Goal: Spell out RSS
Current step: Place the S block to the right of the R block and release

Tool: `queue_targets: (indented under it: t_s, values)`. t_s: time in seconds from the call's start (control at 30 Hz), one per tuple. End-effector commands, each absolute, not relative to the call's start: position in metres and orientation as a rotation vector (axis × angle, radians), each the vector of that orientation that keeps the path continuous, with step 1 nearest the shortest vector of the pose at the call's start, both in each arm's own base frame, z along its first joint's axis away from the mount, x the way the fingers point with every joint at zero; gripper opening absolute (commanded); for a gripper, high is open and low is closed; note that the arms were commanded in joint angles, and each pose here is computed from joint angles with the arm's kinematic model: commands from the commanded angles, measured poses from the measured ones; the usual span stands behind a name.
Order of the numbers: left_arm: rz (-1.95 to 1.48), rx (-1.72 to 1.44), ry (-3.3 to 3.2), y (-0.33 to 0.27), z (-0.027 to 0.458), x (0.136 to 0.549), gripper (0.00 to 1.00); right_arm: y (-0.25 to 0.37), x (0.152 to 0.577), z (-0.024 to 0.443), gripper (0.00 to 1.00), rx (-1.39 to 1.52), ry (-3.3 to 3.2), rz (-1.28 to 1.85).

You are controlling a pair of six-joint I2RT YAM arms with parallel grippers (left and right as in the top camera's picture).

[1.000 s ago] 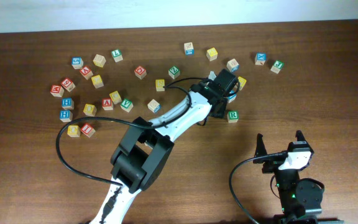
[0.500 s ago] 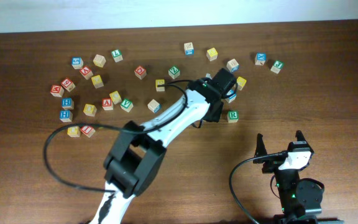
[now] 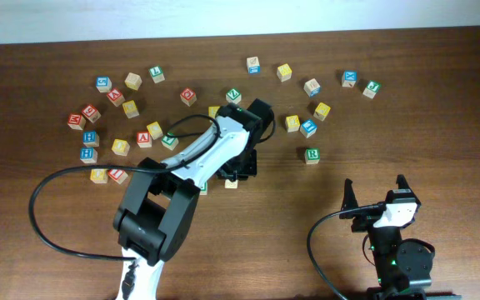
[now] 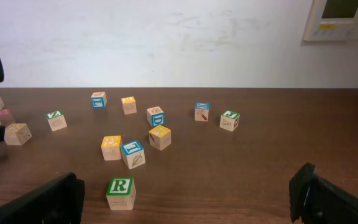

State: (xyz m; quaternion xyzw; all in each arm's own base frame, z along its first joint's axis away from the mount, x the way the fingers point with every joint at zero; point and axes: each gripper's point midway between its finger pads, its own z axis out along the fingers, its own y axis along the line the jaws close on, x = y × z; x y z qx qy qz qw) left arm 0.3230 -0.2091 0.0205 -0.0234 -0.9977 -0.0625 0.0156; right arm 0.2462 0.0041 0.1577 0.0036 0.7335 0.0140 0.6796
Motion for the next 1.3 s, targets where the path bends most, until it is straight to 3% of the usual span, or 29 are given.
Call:
queue_targets:
  t_s: [0.0, 0.47, 0.6, 1.27]
  values:
    - [-0.235, -0.002, -3.099, -0.19, 0.02, 0.326, 0.23, 0.001, 0.246, 0.155, 0.98, 0.025, 1.654, 0.023]
    - [-0.253, 0.026, -3.101, -0.182, 0.018, 0.329, 0.25, 0.001, 0.246, 0.155, 0.98, 0.025, 1.654, 0.023]
    - [-0.267, 0.027, -3.084, -0.179, 0.018, 0.326, 0.34, 0.001, 0.246, 0.155, 0.98, 0.025, 1.654, 0.023]
    - [-0.259, -0.056, -3.028, -0.177, 0.019, 0.314, 0.29, 0.001, 0.246, 0.155, 0.98, 0.025, 1.654, 0.023]
